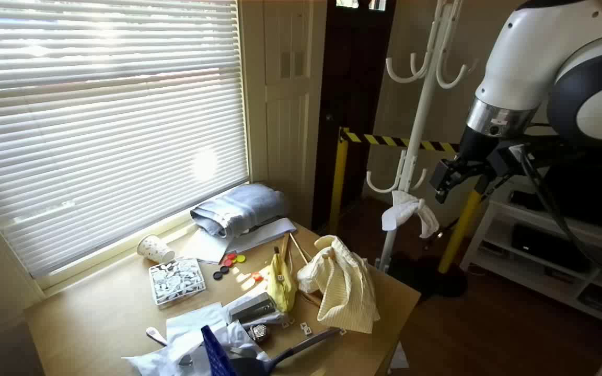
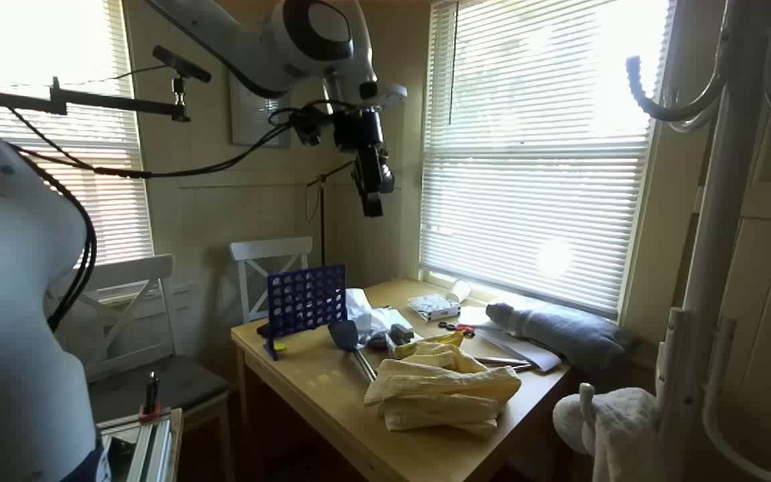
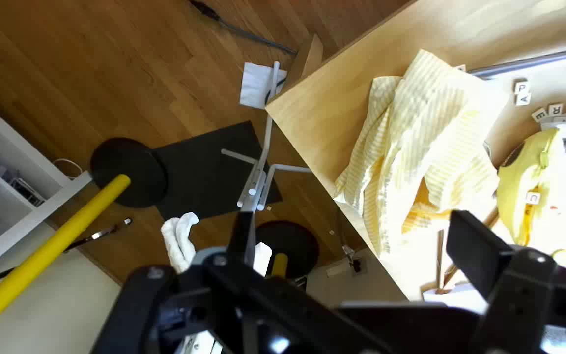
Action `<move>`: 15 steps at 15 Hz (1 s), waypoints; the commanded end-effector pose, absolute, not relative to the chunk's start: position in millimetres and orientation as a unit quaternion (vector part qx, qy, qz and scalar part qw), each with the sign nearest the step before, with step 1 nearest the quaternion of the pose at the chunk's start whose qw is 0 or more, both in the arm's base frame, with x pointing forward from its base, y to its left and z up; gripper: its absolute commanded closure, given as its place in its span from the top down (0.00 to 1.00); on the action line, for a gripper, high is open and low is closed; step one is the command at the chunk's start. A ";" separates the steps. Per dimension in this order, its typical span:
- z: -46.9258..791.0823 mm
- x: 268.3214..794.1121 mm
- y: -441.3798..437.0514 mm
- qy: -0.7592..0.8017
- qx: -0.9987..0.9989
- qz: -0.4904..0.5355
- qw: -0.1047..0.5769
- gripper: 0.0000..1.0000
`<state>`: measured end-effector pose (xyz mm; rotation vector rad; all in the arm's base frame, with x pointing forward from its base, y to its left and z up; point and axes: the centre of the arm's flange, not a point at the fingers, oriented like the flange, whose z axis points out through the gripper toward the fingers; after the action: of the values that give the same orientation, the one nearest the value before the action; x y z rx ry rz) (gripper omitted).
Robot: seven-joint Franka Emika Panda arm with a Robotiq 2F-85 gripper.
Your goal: Put the towel on the coat rack
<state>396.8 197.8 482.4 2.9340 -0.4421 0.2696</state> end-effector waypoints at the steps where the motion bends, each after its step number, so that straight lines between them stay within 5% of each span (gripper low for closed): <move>1: 482.4 396.9 197.8 -0.148 0.982 0.090 0.081 1.00; 15: 478.7 406.5 197.2 -0.157 0.979 0.102 0.083 1.00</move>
<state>396.5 197.5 483.3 2.9402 -0.4400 0.2681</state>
